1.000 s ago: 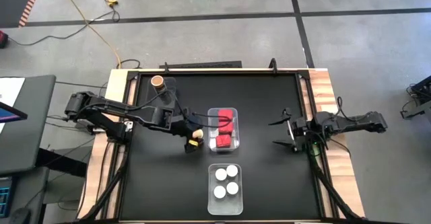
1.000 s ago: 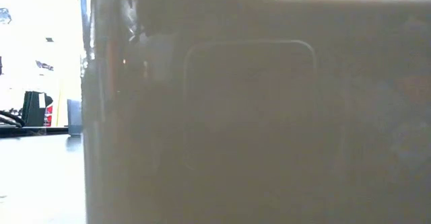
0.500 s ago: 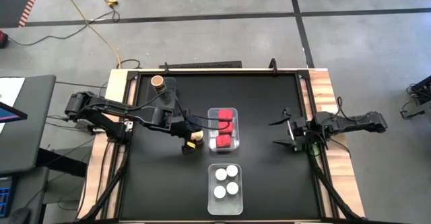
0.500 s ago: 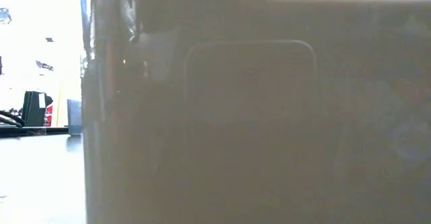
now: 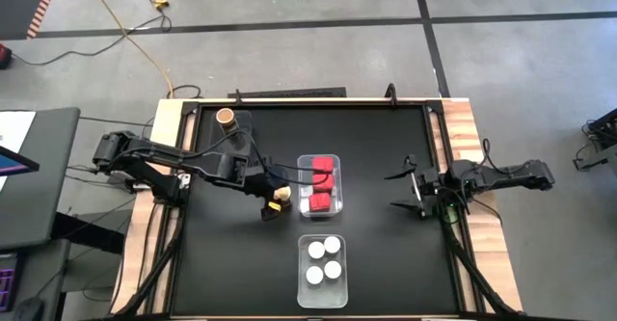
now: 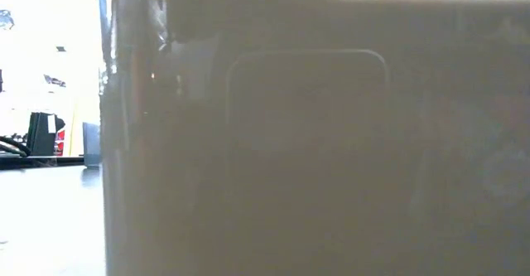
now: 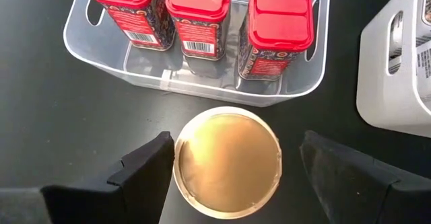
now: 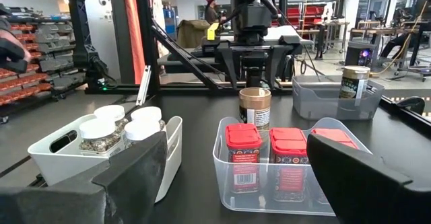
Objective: Sort spices by type
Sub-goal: Put the gold seasoning bottle into the black bin
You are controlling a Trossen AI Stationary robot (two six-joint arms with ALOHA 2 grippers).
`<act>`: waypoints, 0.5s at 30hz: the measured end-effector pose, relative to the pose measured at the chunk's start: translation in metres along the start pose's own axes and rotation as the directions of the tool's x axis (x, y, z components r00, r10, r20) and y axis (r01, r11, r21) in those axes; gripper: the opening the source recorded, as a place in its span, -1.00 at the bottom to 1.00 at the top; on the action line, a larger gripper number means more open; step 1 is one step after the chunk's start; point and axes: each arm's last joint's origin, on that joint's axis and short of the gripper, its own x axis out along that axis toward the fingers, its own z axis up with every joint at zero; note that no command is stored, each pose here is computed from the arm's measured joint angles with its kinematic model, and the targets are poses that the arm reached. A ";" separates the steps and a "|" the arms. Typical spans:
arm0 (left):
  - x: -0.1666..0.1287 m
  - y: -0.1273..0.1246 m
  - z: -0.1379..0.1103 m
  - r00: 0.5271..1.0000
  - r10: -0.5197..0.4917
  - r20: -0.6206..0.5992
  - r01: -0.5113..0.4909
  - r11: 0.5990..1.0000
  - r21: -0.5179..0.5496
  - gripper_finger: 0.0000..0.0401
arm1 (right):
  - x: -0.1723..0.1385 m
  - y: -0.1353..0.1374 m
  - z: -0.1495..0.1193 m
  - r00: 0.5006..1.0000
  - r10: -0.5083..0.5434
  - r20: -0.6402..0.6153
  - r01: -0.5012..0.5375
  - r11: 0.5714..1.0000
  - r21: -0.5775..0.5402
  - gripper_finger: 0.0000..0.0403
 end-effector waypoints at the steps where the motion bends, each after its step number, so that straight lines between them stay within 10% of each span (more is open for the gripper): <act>1: 0.000 0.000 0.000 1.000 0.000 0.000 0.000 1.000 0.000 0.54 | 0.000 0.000 0.000 1.000 0.000 0.000 0.000 1.000 0.000 0.91; 15: 0.000 0.000 0.000 1.000 0.003 0.001 -0.003 1.000 -0.009 0.55 | 0.000 0.000 0.000 1.000 0.000 0.000 0.000 1.000 0.000 0.91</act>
